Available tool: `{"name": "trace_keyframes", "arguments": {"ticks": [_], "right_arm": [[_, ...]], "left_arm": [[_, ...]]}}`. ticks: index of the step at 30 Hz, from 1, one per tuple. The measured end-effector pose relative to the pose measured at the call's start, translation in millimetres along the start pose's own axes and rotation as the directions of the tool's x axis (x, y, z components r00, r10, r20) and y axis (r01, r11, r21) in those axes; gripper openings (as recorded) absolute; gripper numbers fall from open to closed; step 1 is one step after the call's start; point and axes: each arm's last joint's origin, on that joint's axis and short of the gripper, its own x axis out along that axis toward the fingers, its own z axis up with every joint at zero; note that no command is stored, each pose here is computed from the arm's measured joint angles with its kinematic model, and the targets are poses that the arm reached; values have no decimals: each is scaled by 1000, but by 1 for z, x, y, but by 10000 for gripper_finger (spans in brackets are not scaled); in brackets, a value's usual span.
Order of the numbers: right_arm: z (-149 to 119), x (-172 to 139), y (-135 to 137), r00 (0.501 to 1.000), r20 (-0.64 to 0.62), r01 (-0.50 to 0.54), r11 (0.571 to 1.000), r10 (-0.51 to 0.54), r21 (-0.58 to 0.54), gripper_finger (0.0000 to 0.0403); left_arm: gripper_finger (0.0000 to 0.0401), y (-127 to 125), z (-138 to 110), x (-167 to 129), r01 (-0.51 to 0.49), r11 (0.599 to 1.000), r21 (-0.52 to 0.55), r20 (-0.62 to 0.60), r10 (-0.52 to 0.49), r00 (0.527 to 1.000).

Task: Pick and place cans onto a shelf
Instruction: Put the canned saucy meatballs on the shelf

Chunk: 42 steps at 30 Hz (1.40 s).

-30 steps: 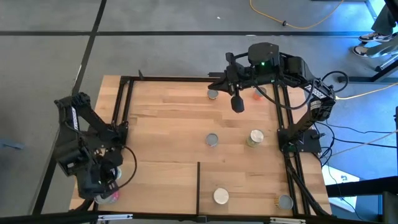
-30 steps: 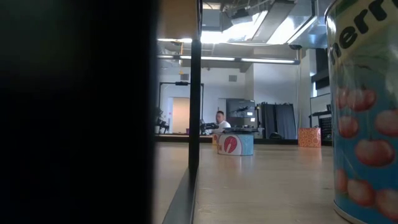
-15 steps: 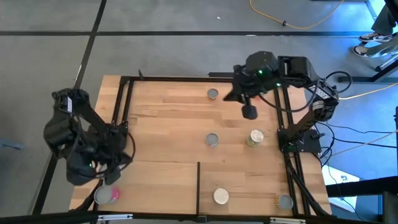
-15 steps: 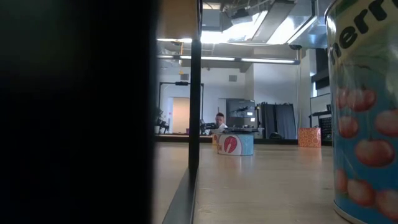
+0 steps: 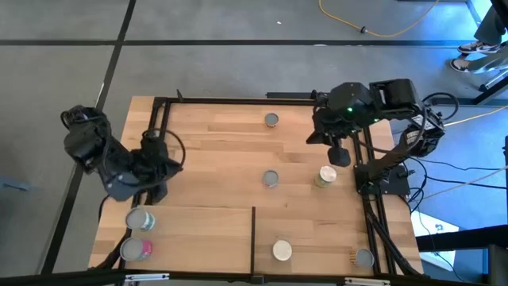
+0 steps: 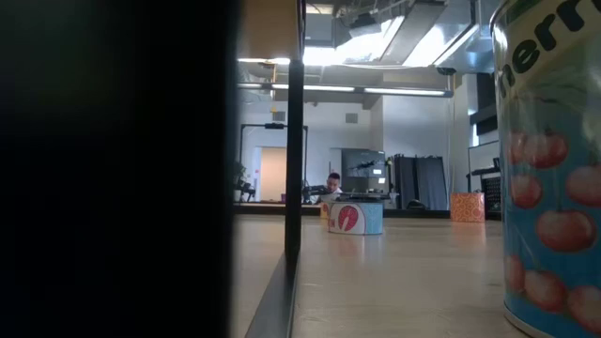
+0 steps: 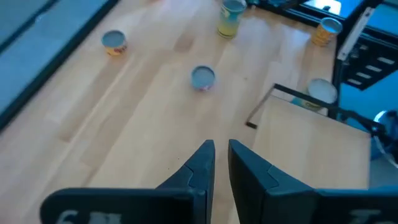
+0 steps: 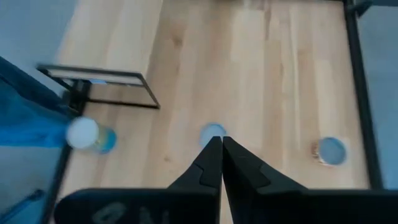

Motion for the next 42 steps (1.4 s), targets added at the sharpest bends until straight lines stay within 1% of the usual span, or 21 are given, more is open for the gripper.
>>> {"name": "trace_keyframes", "arguments": {"ticks": [1, 3, 5, 6, 11, 13, 15, 17, 19, 21, 24, 28, 30, 33, 35, 36, 39, 42], "right_arm": [[-1, -2, 3, 1000, 1, -17, 1000, 17, 10, 16], [-4, -7, 10, 998, 13, -60, 998, 60, -6, 16], [-6, -12, 17, 997, 23, -78, 997, 79, -28, 16], [-6, -13, 20, 996, 24, -80, 997, 80, -21, 16], [-8, -17, 28, 999, 36, -8, 994, 5, 105, 16], [-8, -17, 27, 997, 39, 52, 981, -60, 185, 16], [-8, -17, 25, 987, 43, 135, 946, -154, 295, 16], [-7, -17, 18, 956, 45, 246, 875, -290, 417, 16], [-7, -18, 12, 924, 43, 309, 810, -379, 499, 16], [-7, -19, 5, 911, 35, 328, 773, -411, 543, 16], [-8, -17, -8, 891, 7, 367, 730, -454, 577, 14], [-15, -5, -32, 852, -93, 458, 646, -516, 611, 6], [-19, 3, -46, 830, -153, 503, 603, -536, 619, 5], [-29, 14, -68, 794, -248, 581, 570, -556, 582, 6], [-37, 23, -81, 770, -319, 620, 532, -553, 576, 6], [-41, 28, -88, 767, -350, 628, 518, -538, 581, 6], [-56, 43, -105, 790, -428, 610, 502, -438, 613, 7], [-72, 57, -120, 778, -506, 628, 474, -373, 616, 16]], "left_arm": [[39, 2, 2, 0, -7, 1000, 0, 4, 7, 1000], [39, 5, 4, 2, -25, 1000, 9, 9, 25, 1000], [39, 7, 6, 4, -35, 999, 27, 7, 35, 999], [39, 8, 7, 4, -38, 999, 35, 4, 37, 999], [39, 11, 11, 8, -63, 997, 44, 8, 63, 998], [39, 12, 12, 8, -71, 997, 37, 9, 71, 997], [39, 13, 13, 9, -78, 996, 34, 9, 78, 997], [39, 14, 14, 10, -85, 995, 47, 10, 85, 996], [39, 15, 14, 11, -90, 994, 55, 11, 89, 996], [39, 16, 15, 11, -96, 993, 63, 12, 95, 995], [39, 17, 16, 12, -104, 992, 68, 13, 104, 995], [39, 18, 17, 13, -112, 991, 77, 14, 111, 994], [39, 18, 18, 14, -115, 991, 75, 14, 114, 993], [39, 19, 18, 14, -118, 990, 72, 14, 118, 993], [39, 19, 18, 14, -119, 990, 72, 14, 118, 993], [39, 19, 18, 14, -119, 990, 71, 14, 118, 993], [39, 19, 18, 14, -119, 990, 71, 14, 118, 993], [39, 18, 18, 14, -118, 990, 71, 14, 118, 993]]}}
